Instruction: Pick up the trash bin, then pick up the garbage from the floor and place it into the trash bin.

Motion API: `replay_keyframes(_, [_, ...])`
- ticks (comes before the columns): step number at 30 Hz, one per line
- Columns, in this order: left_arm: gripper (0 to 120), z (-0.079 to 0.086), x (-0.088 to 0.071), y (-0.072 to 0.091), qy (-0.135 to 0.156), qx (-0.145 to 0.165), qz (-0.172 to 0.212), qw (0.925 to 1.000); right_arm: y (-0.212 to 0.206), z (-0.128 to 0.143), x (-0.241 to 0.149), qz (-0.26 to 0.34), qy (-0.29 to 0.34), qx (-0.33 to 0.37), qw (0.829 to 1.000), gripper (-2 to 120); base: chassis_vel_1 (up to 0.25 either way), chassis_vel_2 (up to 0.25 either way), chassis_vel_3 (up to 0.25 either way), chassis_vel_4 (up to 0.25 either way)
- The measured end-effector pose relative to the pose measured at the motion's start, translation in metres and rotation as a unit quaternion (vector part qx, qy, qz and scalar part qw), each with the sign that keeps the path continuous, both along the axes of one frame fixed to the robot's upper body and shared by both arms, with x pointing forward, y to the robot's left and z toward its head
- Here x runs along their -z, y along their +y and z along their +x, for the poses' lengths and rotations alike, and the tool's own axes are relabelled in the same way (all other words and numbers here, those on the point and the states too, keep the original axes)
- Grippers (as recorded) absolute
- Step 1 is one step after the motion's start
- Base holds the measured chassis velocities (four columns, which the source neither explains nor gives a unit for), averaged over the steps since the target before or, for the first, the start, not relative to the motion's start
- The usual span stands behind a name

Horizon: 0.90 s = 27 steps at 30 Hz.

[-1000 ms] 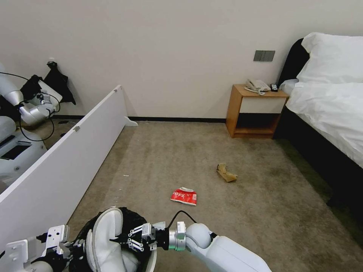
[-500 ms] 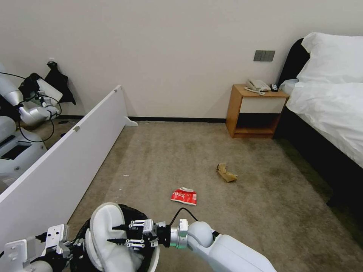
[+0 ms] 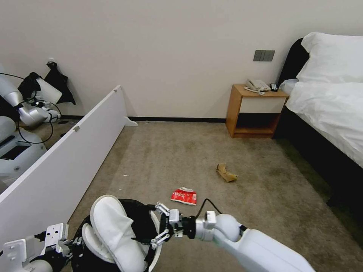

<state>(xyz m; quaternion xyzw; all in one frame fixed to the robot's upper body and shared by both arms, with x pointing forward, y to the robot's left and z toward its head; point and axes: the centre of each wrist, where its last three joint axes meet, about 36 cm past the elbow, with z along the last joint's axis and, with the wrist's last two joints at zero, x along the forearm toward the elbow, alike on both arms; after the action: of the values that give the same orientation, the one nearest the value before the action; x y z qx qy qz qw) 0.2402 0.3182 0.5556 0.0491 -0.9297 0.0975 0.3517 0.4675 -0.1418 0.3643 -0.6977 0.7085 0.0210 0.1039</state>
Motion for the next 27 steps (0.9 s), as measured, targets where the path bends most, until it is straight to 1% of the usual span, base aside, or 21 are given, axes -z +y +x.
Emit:
replay_keyframes(7, [2, 0.000, 0.000, 0.000, 0.000, -0.003, 0.001, 1.0000, -0.011, -0.003, -0.014, 0.009, -0.011, 0.004, 1.000, 100, 0.000, 0.000, 0.000, 0.000])
replay_keyframes(11, [2, -0.001, 0.001, 0.000, 0.001, -0.005, 0.001, 1.0000, -0.016, -0.005, -0.027, 0.027, -0.016, 0.012, 0.999, 100, 0.000, 0.000, 0.000, 0.000])
replay_keyframes(12, [2, -0.001, 0.001, 0.000, 0.002, -0.007, 0.001, 1.0000, -0.019, -0.006, -0.034, 0.041, -0.017, 0.020, 0.999, 100, 0.000, 0.000, 0.000, 0.000])
replay_keyframes(15, [2, -0.001, 0.001, 0.001, 0.002, -0.008, 0.001, 1.0000, -0.020, -0.006, -0.038, 0.050, -0.016, 0.026, 0.998, 100, 0.000, 0.000, 0.000, 0.000])
replay_keyframes(17, [2, -0.003, 0.001, 0.003, 0.003, -0.016, 0.002, 0.9999, -0.033, -0.007, -0.048, 0.083, -0.004, 0.071, 0.994, 100, 0.000, 0.000, 0.000, 0.000])
replay_keyframes(18, [2, -0.003, 0.001, 0.003, 0.003, -0.016, 0.002, 0.9999, -0.033, -0.007, -0.048, 0.083, -0.004, 0.071, 0.994, 100, 0.000, 0.000, 0.000, 0.000])
replay_keyframes(20, [2, -0.004, 0.000, 0.006, 0.002, -0.020, 0.007, 0.9998, -0.048, -0.012, -0.049, 0.095, 0.006, 0.128, 0.987, 100, 0.000, 0.000, 0.000, 0.000])
replay_keyframes(21, [2, -0.004, 0.000, 0.006, 0.002, -0.020, 0.007, 0.9998, -0.048, -0.012, -0.049, 0.095, 0.006, 0.128, 0.987, 100, 0.000, 0.000, 0.000, 0.000])
replay_keyframes(22, [2, -0.004, -0.002, 0.008, -0.002, -0.023, 0.010, 0.9997, -0.058, -0.019, -0.049, 0.095, 0.014, 0.174, 0.980, 100, 0.000, 0.000, 0.000, 0.000])
replay_keyframes(23, [2, -0.004, -0.003, 0.009, -0.005, -0.026, 0.013, 0.9996, -0.064, -0.023, -0.049, 0.093, 0.017, 0.204, 0.974, 100, 0.000, 0.000, 0.000, 0.000])
replay_keyframes(24, [2, -0.004, -0.003, 0.009, -0.005, -0.026, 0.013, 0.9996, -0.064, -0.023, -0.049, 0.093, 0.017, 0.204, 0.974, 100, 0.000, 0.000, 0.000, 0.000])
replay_keyframes(26, [2, -0.005, -0.005, 0.013, -0.014, -0.031, 0.019, 0.9993, -0.085, -0.034, -0.049, 0.074, 0.016, 0.295, 0.952, 100, 0.000, 0.000, 0.000, 0.000])
replay_keyframes(27, [2, -0.005, -0.005, 0.013, -0.014, -0.031, 0.019, 0.9993, -0.085, -0.034, -0.049, 0.074, 0.016, 0.295, 0.952, 100, 0.000, 0.000, 0.000, 0.000])
